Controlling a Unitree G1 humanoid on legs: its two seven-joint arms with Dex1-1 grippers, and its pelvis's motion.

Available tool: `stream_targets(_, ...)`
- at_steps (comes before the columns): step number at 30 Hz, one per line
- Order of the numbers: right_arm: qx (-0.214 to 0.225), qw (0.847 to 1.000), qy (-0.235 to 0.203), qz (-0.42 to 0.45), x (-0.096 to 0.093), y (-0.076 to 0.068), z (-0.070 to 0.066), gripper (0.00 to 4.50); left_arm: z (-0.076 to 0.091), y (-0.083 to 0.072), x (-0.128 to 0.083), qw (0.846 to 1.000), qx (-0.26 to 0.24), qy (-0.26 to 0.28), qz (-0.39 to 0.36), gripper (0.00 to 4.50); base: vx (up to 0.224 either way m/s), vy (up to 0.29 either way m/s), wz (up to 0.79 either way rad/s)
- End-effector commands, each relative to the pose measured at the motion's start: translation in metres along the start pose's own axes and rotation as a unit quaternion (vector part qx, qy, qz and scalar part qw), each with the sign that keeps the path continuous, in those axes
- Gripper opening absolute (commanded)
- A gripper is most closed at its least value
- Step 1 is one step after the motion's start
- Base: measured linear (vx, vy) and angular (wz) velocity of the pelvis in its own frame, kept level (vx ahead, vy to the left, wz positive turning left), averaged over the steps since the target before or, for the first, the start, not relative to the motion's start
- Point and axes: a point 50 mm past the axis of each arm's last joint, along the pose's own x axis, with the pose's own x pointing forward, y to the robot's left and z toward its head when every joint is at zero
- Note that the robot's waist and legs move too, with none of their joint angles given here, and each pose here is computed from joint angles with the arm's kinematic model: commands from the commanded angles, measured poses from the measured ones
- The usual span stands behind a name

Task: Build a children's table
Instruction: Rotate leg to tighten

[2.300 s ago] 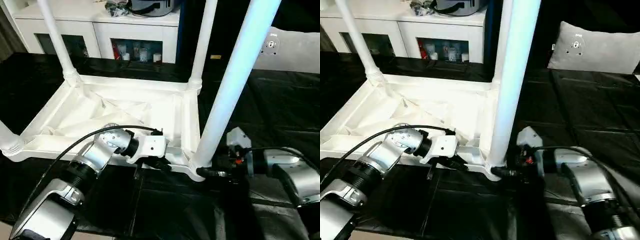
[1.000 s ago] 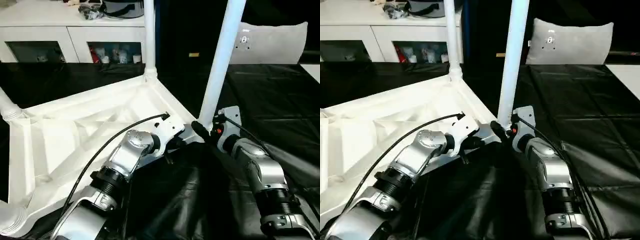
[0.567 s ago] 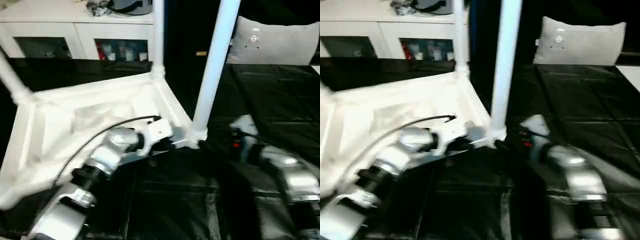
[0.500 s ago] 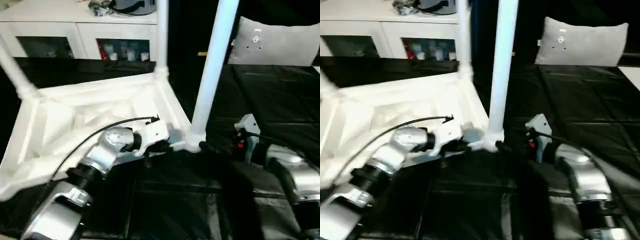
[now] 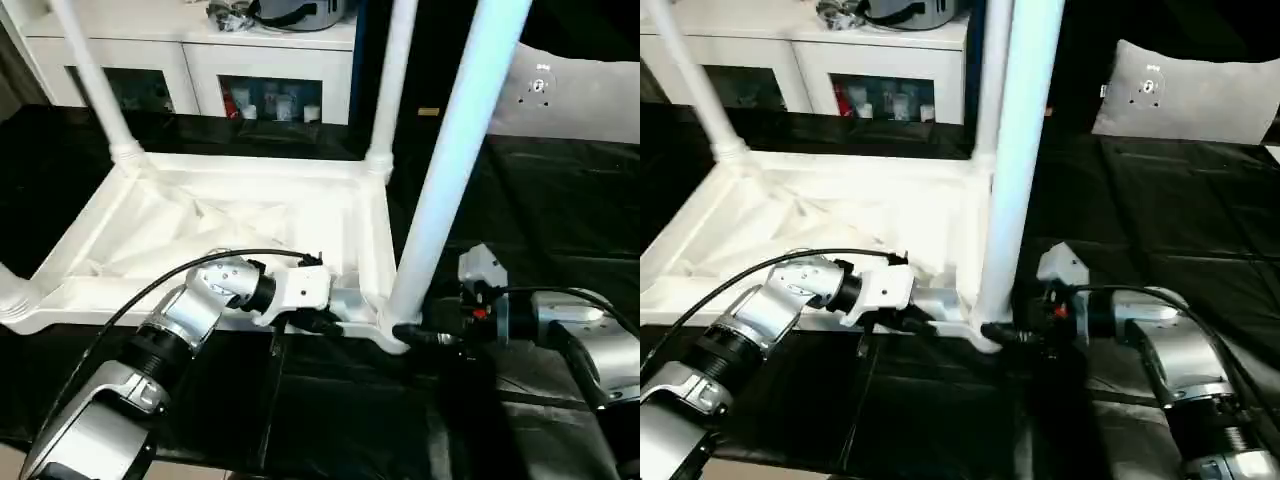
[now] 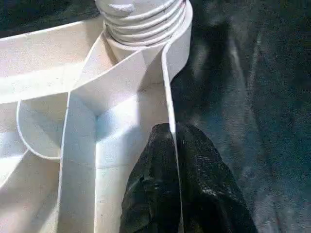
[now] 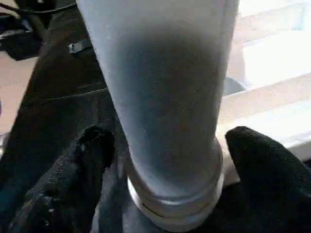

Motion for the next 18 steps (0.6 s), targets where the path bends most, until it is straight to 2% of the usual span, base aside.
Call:
stream_targets(1, -0.001, 1.0, 0.0, 0.012, 0.0, 0.002, 0.002, 3.69, 0.0, -0.009, 0.01, 0.998, 0.022, 0.026, -0.056, 0.0, 0.0, 0.0, 0.0)
stream_targets(11, 0.017, 0.999, -0.004, 0.028, 0.003, 0.005, -0.002, 2.88, -0.002, -0.009, 0.011, 0.998, 0.017, 0.023, -0.057, 0.0, 0.0, 0.0, 0.0)
stream_targets(14, 0.048, 0.998, -0.04, 0.026, 0.012, 0.012, 0.0, 2.62, -0.003, -0.006, 0.014, 0.999, -0.03, 0.011, -0.018, 0.0, 0.0, 0.0, 0.0)
stream_targets(15, 0.049, 0.998, -0.041, 0.025, 0.012, 0.012, 0.0, 2.58, -0.003, -0.006, 0.014, 0.999, -0.032, 0.01, -0.016, 0.0, 0.0, 0.0, 0.0)
stream_targets(18, 0.072, 0.996, -0.05, -0.016, 0.024, 0.012, 0.0, 2.49, 0.001, 0.0, 0.019, 0.996, -0.081, -0.011, 0.033, 0.0, 0.0, 0.0, 0.0)
